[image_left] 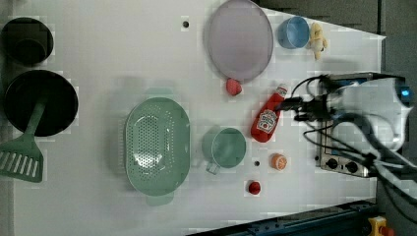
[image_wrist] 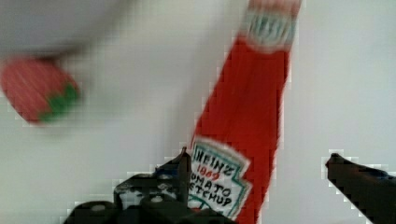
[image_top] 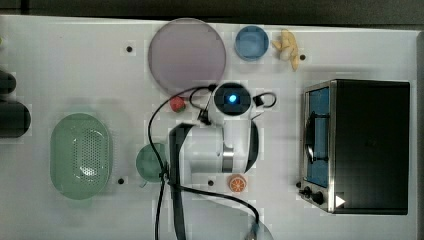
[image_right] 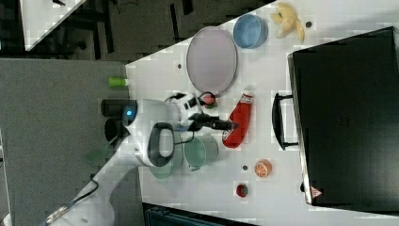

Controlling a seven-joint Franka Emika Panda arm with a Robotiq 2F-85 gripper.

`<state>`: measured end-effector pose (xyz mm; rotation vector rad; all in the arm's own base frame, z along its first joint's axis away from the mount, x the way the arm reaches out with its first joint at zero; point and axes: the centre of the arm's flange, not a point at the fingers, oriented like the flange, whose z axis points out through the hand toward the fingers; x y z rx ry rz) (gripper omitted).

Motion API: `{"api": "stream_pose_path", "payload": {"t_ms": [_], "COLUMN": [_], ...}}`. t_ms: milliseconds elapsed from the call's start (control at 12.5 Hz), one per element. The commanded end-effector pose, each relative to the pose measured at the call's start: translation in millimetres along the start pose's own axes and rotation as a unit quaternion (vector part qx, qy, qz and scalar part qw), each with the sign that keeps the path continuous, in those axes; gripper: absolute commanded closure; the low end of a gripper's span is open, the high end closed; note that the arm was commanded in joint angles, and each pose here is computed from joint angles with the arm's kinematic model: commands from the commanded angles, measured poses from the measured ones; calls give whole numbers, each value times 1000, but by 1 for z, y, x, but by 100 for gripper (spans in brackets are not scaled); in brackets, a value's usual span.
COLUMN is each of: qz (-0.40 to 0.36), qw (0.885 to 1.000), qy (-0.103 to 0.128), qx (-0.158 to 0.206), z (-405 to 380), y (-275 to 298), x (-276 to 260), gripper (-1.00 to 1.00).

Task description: Pick ketchup from strainer and place it on the table

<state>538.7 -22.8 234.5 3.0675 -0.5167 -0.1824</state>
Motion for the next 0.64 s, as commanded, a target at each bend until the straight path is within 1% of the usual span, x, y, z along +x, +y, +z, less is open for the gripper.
{"api": "stream_pose_path", "payload": {"t_ms": [80,240,400,560,640], "qz": [44,116,177,192,192], "qw": [992,987,979,979,980], "qy": [113,102,91,63,53], "qx": [30,32,33,20,15], "z": [-152,-201,-246,-281,-296], "y": [15,15,16,17,16], "x": [40,48,50,44,39], "gripper": [-100,-100,-100,-100,-100]}}
